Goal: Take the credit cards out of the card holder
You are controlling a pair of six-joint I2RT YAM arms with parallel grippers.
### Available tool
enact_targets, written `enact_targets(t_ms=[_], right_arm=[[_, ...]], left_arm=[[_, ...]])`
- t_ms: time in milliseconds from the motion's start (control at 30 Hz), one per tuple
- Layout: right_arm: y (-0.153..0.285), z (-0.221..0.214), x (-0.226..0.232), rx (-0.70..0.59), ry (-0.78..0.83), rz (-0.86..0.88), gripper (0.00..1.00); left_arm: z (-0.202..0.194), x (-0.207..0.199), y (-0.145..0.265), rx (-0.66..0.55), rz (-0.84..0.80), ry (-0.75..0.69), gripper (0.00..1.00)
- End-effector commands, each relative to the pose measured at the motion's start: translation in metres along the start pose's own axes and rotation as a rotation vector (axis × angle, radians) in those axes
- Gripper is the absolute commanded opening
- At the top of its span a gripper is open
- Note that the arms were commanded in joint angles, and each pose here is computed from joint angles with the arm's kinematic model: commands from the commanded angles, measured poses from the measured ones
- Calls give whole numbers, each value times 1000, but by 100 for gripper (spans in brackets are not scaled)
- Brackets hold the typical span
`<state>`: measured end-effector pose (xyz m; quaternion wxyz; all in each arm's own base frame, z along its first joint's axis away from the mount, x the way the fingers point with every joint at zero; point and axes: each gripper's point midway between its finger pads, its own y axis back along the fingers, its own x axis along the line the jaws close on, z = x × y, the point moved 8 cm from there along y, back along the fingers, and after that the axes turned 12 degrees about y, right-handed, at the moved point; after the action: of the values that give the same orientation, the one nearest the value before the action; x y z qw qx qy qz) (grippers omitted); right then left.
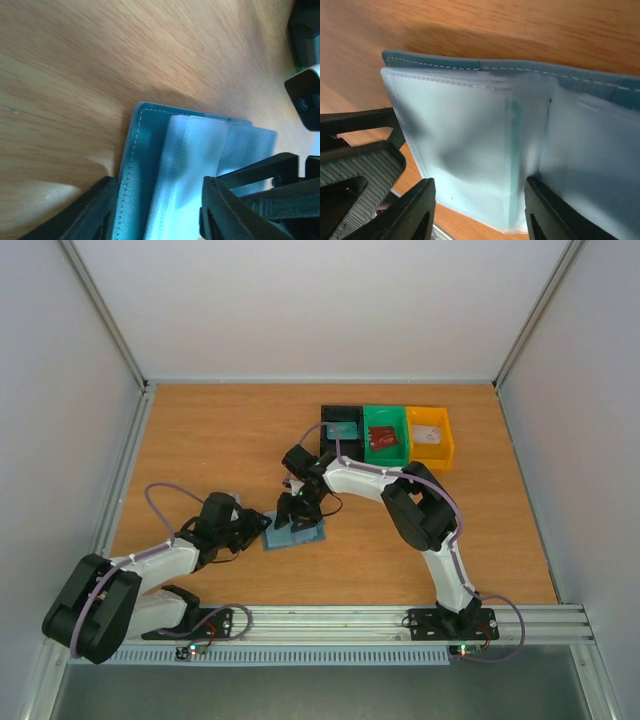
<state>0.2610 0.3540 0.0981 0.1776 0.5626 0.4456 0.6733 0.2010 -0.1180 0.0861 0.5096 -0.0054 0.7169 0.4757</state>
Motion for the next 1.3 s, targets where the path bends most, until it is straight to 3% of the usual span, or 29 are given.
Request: enact_targets(t_ms=[0,200,467,767,1033,1167,1267], right_arm=[[-14,7,4,-3,-2,66,46],[-11,7,8,2,29,143,29],[2,6,9,-35,52,201,17],[6,10,13,-58,57,213,29],[70,-12,10,-163,101,-171,35],[94,-38,-13,-112,83,-414,43],[98,-53,-35,-59,39,-491,51]], left_arm=[[0,-3,-3,-7,-38,-25,41],[1,-2,-4,-13,-39,-24,17],[1,-13,-1,-9,-107,-57,12],[1,-19,1,-11,-132,-76,18],[3,-12,3,-53,-72,-55,27],[4,-6,3,-61,-33,-42,37],[3,0,1,-60,0,-25,48]])
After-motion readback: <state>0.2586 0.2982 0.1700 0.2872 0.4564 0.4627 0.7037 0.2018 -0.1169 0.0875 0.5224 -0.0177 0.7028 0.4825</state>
